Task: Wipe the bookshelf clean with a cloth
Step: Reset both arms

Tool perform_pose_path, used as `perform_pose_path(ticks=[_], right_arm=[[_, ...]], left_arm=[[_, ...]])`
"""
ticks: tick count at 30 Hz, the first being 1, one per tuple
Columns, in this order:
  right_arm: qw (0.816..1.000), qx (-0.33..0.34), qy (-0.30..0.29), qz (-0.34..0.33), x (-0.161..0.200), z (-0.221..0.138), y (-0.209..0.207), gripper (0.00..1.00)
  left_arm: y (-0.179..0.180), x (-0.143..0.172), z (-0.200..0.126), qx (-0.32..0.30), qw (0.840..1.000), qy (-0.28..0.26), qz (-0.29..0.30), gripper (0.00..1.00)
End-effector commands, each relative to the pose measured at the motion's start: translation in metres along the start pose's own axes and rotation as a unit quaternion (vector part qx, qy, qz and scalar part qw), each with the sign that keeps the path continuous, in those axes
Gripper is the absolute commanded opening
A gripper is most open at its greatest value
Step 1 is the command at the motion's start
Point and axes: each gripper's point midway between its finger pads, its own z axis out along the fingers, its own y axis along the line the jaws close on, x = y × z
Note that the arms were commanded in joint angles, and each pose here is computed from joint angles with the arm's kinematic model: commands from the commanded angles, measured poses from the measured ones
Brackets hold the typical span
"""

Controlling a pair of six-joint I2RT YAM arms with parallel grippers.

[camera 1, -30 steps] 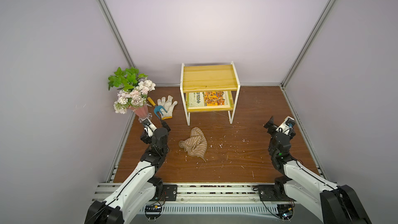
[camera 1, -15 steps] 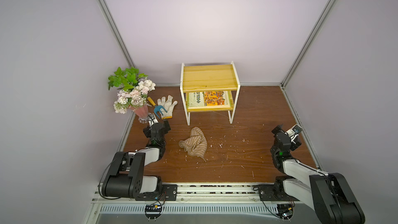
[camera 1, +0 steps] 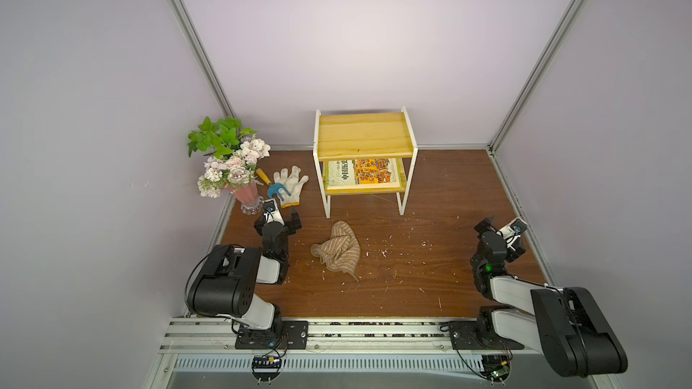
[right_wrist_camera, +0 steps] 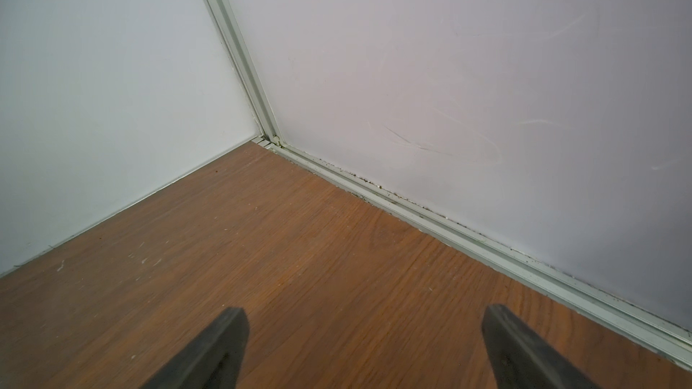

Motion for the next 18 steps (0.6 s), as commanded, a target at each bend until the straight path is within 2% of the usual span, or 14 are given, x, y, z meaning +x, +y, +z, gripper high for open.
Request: perform_pose_path(ticks=[1,4,11,14,18], right_arm=[[1.000,0.011,-0.009,0.015,-0.007,0.005,-0.003,0.99],[1.000,0.004,0.001,0.016,-0.006,0.011,-0.003,0.99],[0.997,-0.062,-0.007,-0.046,-0.013,0.015,0.023,0.99],[0.994,-0.084,-0.011,-0.067,-0.014,0.015,0.031,0.99],[0.984,-0.155,-0.027,-0.086,-0.015,0.001,0.047,0.99]], left_arm=[[-0.001,-0.019,-0.001,0.003,0.999,-0.038,-0.004,1.00],[-0.032,-0.016,0.000,0.089,0.995,-0.033,0.035,1.00],[0.000,-0.017,0.000,-0.002,0.999,-0.034,-0.005,1.00],[0.001,-0.018,-0.001,-0.006,0.999,-0.036,-0.006,1.00],[0.001,-0.018,-0.001,-0.006,0.999,-0.036,-0.006,1.00]])
